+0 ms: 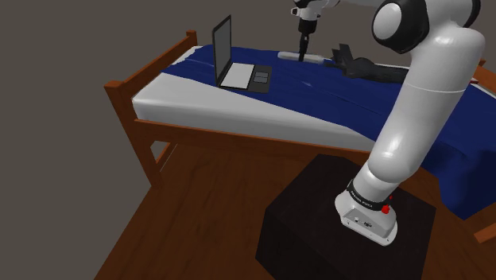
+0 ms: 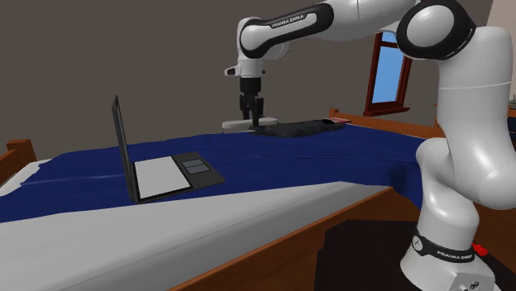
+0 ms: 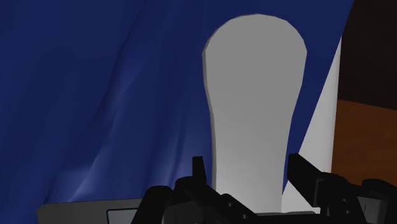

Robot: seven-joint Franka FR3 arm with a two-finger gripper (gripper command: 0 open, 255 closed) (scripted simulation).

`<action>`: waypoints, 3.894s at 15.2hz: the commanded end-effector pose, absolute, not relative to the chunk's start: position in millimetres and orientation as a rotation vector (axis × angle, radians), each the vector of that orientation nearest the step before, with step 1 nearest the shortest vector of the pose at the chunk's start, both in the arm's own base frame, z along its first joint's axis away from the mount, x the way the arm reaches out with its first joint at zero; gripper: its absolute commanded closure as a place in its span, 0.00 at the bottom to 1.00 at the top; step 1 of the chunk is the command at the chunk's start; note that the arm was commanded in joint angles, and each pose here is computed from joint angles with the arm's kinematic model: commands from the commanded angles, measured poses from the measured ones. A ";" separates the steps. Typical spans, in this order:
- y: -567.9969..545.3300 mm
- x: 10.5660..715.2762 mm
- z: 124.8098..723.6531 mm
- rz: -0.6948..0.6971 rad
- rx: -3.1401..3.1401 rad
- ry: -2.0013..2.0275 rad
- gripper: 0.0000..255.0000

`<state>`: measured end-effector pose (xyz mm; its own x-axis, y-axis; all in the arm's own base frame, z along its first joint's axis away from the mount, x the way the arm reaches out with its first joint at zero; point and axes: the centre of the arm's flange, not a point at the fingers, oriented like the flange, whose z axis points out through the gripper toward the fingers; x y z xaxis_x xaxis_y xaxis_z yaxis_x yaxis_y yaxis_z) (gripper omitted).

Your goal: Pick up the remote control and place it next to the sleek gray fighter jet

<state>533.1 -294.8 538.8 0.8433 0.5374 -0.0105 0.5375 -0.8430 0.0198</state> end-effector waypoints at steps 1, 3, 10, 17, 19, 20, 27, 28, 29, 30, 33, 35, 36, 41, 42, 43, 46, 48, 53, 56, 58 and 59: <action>-294.1 532.7 549.7 -0.007 2.995 0.873 1.00; -294.1 532.7 560.3 -0.007 2.995 0.873 1.00; -323.3 473.5 570.6 -0.007 2.995 0.873 1.00; -364.2 390.6 571.2 -0.007 2.995 0.873 1.00; -375.9 366.9 571.4 -0.007 2.995 0.873 1.00; -381.7 355.1 571.5 -0.007 2.995 0.873 1.00; -422.6 272.2 572.1 -0.007 2.995 0.873 1.00; -428.5 260.4 572.2 -0.007 2.995 0.873 1.00; -434.3 248.5 572.2 -0.007 2.995 0.873 1.00; -440.2 236.7 572.3 -0.007 2.995 0.873 1.00; -452.3 212.0 567.2 -0.007 2.995 0.873 1.00; -452.3 212.0 556.7 -0.007 2.995 0.873 1.00; -452.3 212.0 551.4 -0.007 2.995 0.873 1.00; -452.3 212.0 525.0 -0.007 2.995 0.873 1.00; -452.3 212.0 519.7 -0.007 2.995 0.873 1.00; -452.3 212.0 514.4 -0.007 2.995 0.873 1.00; -452.3 212.0 498.6 -0.007 2.995 0.873 1.00; -452.3 212.0 488.0 -0.007 2.995 0.873 1.00; -452.3 212.0 461.6 -0.007 2.995 0.873 1.00; -452.3 212.0 445.8 -0.007 2.995 0.873 1.00; -452.3 212.0 435.2 -0.007 2.995 0.873 1.00; -452.3 212.0 430.0 -0.007 2.995 0.873 1.00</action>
